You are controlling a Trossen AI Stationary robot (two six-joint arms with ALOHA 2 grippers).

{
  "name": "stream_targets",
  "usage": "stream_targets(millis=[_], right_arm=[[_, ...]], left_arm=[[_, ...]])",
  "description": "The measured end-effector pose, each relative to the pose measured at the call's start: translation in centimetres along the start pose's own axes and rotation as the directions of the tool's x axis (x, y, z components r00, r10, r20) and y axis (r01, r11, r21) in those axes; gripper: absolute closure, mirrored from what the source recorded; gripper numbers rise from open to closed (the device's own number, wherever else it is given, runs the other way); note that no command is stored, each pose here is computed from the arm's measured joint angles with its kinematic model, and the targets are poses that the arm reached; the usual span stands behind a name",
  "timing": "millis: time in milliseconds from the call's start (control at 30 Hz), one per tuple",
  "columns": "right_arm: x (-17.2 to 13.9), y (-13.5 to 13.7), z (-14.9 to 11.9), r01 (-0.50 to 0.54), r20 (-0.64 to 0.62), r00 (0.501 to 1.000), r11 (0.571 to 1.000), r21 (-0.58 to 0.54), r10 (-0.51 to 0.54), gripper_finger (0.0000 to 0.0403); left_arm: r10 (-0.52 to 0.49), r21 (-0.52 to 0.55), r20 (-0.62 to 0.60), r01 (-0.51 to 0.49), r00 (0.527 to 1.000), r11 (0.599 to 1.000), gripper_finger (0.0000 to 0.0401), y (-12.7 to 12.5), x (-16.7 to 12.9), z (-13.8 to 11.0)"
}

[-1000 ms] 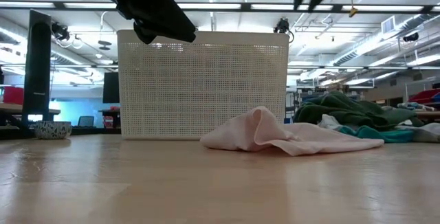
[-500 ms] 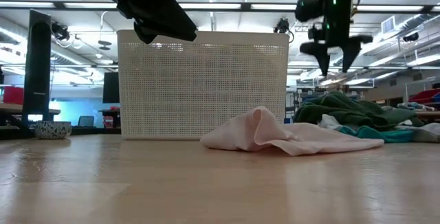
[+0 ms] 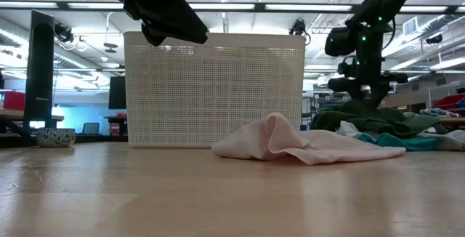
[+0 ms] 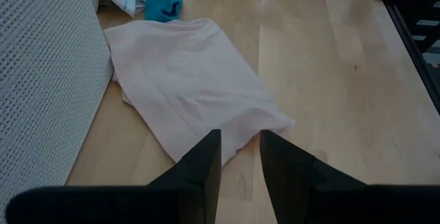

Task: Sort clothes
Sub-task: Put the dark green jacket into the laundry bin

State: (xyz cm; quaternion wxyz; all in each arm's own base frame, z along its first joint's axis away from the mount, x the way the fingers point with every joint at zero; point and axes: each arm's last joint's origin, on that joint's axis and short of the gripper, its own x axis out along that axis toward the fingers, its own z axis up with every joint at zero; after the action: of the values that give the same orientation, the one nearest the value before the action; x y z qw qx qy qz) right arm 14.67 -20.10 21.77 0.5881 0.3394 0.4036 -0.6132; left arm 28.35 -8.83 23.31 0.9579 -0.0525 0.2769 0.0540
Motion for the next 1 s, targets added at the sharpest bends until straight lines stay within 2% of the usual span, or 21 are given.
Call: stream_targets(millis=[133,167,267,400,567,667,800,1000], right_arm=[[-0.2,-0.1,-0.7,0.004,-0.046,0.999,0.996,-0.092,-0.008,0.0361],[-0.7,0.0,-0.8,-0.003,-0.052,0.999,0.992,-0.122,-0.003,0.0380],[-3.3,-0.1,-0.7,-0.008,-0.012,1.000,0.989,-0.149,0.006,0.0389],[-8.7,-1.5,-0.4,-0.009,0.091,0.996,0.987,-0.159,0.023,0.0396],[-16.8,-4.3,-0.5,-0.112,0.252,0.958,0.988,-0.110,0.137,0.0399],[-21.3,-6.0,-0.7,-0.207,0.372,0.900,0.974,-0.090,0.226,0.0400],[-26.0,-7.6,-0.6,-0.345,0.490,0.801,0.934,-0.094,0.345,0.0401],[-30.2,-6.9,0.6,-0.481,0.571,0.661,0.859,-0.176,0.487,0.0401]], left_arm=[[0.001,-0.001,0.000,-0.001,1.000,1.000,0.0295,0.0,0.0,0.0],[0.000,-0.001,0.000,0.000,1.000,1.000,0.0295,0.0,0.0,0.0],[0.000,-0.003,0.001,0.000,1.000,1.000,0.0295,0.0,0.0,0.0],[-0.001,-0.023,0.002,0.001,1.000,1.000,0.0295,0.0,0.0,0.0],[0.000,-0.032,0.002,0.001,1.000,1.000,0.0295,0.0,0.0,0.0],[-0.001,-0.032,0.002,0.001,1.000,0.999,0.0295,0.0,0.0,0.0],[-0.006,-0.047,0.005,0.006,1.000,0.999,0.0295,0.0,0.0,0.1],[-0.013,-0.076,-0.003,0.012,1.000,0.997,0.0295,-0.1,0.0,0.0]])
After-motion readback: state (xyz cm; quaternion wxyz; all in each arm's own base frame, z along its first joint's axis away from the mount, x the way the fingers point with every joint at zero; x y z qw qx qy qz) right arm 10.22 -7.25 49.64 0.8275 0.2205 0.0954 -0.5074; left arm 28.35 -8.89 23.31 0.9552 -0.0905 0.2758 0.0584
